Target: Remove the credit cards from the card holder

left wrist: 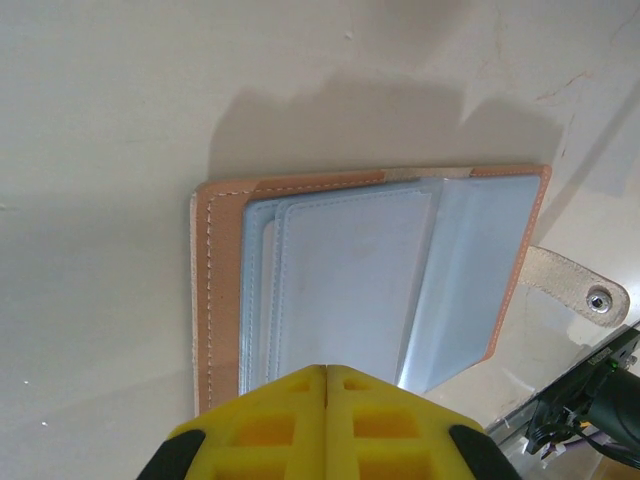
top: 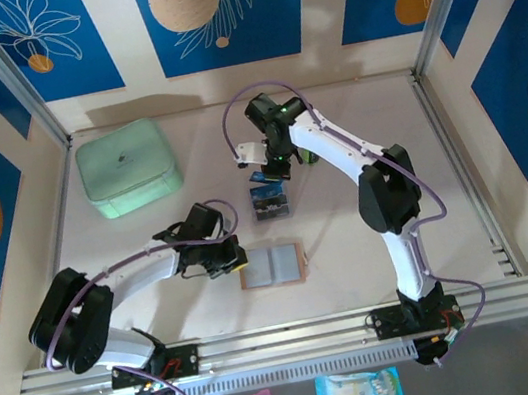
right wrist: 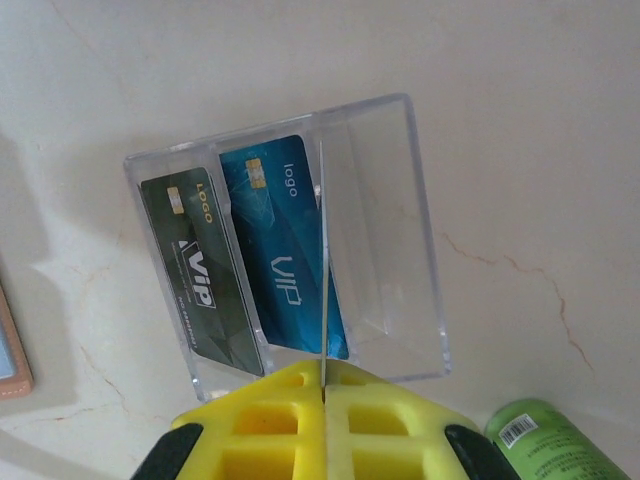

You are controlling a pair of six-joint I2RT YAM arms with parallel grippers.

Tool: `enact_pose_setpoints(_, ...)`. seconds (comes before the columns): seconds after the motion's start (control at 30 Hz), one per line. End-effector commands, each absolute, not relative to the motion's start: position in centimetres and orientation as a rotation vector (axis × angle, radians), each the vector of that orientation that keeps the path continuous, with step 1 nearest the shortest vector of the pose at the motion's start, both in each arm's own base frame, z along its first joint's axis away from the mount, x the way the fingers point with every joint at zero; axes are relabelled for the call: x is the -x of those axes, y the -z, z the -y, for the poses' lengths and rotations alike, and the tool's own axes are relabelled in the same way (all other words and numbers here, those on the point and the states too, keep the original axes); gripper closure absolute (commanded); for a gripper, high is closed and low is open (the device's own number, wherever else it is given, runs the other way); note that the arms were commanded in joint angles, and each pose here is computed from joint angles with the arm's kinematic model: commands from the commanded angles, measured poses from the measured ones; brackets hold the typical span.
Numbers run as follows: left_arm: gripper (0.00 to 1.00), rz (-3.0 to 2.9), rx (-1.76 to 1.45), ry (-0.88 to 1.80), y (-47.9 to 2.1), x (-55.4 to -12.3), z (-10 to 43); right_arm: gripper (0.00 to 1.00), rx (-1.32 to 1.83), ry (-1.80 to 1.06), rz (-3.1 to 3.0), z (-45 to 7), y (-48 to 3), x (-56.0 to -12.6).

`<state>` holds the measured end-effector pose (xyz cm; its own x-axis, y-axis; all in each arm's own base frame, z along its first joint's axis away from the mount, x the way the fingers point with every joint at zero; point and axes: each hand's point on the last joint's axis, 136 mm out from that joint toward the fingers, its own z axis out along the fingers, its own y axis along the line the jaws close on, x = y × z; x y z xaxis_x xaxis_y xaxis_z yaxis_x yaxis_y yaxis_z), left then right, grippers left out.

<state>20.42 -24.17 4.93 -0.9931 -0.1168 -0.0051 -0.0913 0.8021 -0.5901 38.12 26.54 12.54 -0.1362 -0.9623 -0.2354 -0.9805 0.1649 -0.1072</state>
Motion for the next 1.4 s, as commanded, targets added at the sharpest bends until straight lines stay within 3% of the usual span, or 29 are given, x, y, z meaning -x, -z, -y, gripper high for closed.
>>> enact_pose_setpoints(0.0,0.98,-2.968,0.163,0.944,-4.5,-19.9,23.5,0.97,1.932,-0.149,-2.203,-26.3,-11.7,-37.5)
enact_pose_setpoints(0.23,0.97,-2.977,0.165,0.947,-4.2,-20.0,23.6,0.86,1.908,-0.115,-2.229,-25.6,-10.2,-38.1)
enact_pose_setpoints(0.4,0.97,-2.977,0.166,0.950,-4.1,-20.1,23.7,0.83,1.879,-0.105,-2.227,-25.4,-10.7,-38.2)
enact_pose_setpoints(0.67,0.97,-2.976,0.160,0.939,-4.1,-20.0,23.5,0.83,1.692,-0.178,-2.263,-26.1,-13.1,-37.6)
enact_pose_setpoints(0.87,0.98,-2.973,0.158,0.921,-4.1,-20.0,23.3,0.83,1.382,-0.337,-2.359,-27.4,-14.4,-35.8)
enact_pose_setpoints(1.17,0.98,-2.988,0.141,0.817,-3.4,-19.8,22.0,0.85,0.891,-0.577,-2.586,-30.0,-13.9,-30.2)
enact_pose_setpoints(1.37,0.99,-3.001,0.148,0.821,-2.6,-19.3,21.8,0.96,0.683,-0.683,-2.706,-31.5,-13.1,-26.1)
